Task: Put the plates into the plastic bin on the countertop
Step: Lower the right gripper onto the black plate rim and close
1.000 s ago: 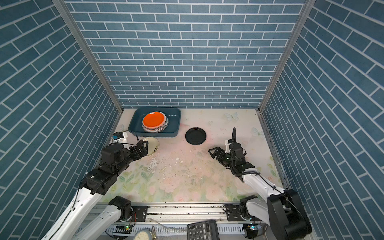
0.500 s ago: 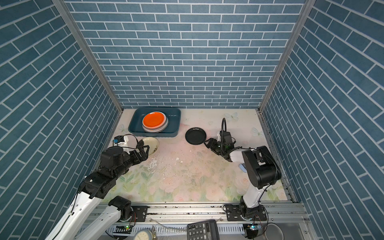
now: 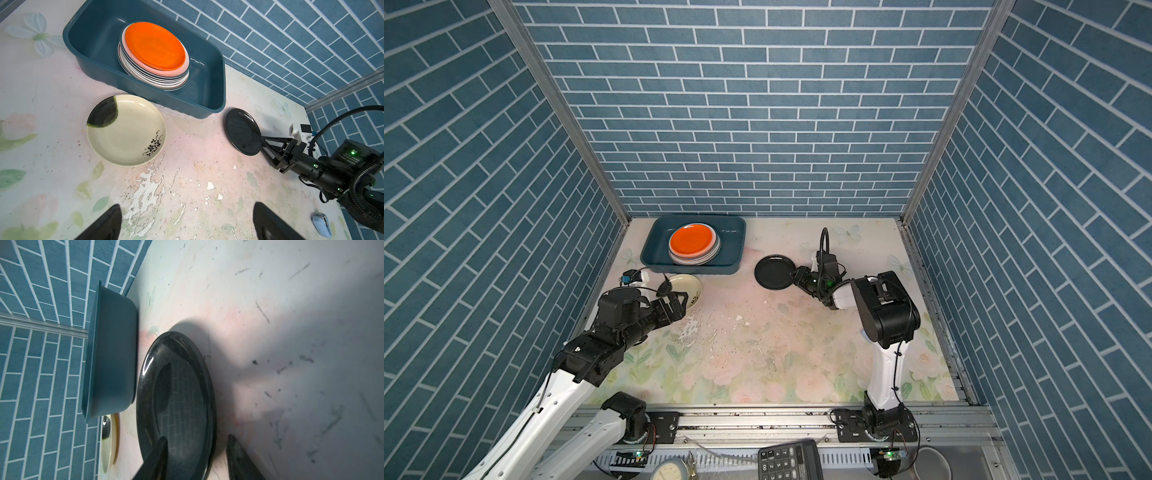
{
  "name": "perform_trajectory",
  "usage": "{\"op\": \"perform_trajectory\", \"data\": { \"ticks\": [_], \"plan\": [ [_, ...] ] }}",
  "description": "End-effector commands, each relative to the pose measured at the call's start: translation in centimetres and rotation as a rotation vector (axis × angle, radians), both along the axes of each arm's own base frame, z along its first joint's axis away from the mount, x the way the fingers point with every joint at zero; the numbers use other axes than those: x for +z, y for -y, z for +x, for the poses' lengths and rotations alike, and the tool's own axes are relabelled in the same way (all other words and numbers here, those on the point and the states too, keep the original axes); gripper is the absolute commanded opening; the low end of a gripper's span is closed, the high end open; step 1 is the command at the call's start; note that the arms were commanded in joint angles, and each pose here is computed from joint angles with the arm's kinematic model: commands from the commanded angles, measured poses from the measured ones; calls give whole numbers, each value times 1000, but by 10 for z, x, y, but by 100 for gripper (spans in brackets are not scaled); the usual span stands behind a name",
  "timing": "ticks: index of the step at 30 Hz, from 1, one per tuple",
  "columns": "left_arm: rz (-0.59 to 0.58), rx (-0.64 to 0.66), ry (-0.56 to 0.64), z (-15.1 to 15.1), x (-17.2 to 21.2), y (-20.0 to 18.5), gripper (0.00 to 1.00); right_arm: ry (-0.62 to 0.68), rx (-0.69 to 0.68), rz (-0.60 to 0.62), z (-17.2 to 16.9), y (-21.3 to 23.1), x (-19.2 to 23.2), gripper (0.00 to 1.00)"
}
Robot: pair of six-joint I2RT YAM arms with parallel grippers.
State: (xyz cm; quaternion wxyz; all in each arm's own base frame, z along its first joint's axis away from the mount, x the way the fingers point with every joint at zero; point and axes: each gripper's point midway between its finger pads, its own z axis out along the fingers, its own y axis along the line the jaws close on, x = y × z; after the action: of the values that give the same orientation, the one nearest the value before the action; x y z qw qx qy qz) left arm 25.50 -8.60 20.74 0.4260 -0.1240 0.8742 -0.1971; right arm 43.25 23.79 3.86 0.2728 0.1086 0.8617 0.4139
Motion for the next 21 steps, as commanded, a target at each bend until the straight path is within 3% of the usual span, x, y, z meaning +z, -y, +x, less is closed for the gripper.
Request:
{"op": "perform_trajectory", "data": {
  "ticks": [1, 4, 11, 21],
  "plan": [
    [1, -3, 8, 3, 2, 0, 100, -52, -13, -58, -2, 8, -26, 41],
    [4, -2, 4, 4, 1, -1, 100, -59, -12, -85, 0, 9, -31, 38],
    [18, 12, -5, 3, -3, -7, 100, -66, -15, -128, 1, 14, -38, 21],
    [20, 16, -4, 2, -1, -9, 99, -48, -18, -115, -1, 14, -28, 4]
  ]
}}
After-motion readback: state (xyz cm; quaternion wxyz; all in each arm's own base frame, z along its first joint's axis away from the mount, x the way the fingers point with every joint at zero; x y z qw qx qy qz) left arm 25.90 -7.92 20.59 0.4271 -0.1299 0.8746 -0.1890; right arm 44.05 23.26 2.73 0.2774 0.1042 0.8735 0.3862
